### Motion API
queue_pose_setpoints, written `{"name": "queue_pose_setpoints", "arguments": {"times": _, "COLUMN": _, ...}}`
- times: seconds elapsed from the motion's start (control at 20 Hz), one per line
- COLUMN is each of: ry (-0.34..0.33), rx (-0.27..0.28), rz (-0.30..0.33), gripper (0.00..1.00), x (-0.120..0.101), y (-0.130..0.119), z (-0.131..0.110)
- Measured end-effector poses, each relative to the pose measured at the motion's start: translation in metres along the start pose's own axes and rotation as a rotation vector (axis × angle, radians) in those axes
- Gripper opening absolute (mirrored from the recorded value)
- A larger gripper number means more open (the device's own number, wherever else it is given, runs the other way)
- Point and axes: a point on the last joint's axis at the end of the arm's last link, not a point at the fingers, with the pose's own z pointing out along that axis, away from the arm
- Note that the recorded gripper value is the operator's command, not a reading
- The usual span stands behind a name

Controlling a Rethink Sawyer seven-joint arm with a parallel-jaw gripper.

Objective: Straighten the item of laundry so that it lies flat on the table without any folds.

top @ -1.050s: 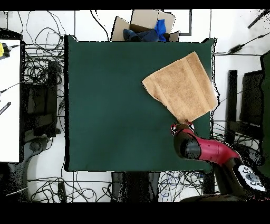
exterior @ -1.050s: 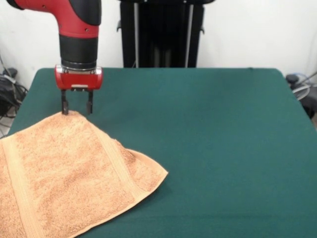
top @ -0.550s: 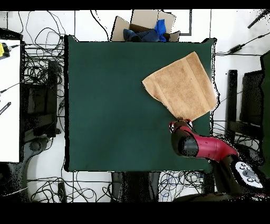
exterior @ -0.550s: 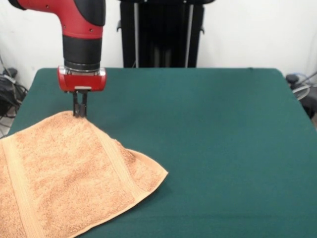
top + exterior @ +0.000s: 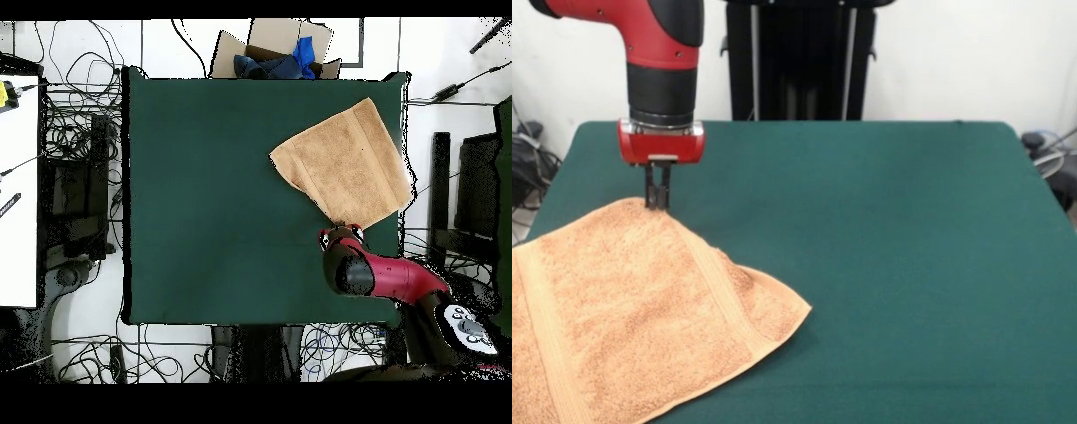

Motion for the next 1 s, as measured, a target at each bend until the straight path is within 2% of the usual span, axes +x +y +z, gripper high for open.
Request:
{"name": "queue_pose_setpoints", "arguments": {"times": 0.35, "ry": 0.003, "rx": 0.011, "rz": -0.017, "gripper": 0.00, "x": -0.004, "y": 0.000, "z": 0.005}}
{"name": "queue_pose_setpoints", "arguments": {"times": 0.65, "ry": -0.002, "rx": 0.008, "rz": -0.065, "gripper": 0.00, "x": -0.020, "y": 0.017, "z": 0.025}}
{"name": "queue_pose_setpoints", "arguments": {"times": 1.0, "ry": 0.001, "rx": 0.019, "rz": -0.088, "gripper": 0.00, "x": -0.022, "y": 0.021, "z": 0.032}}
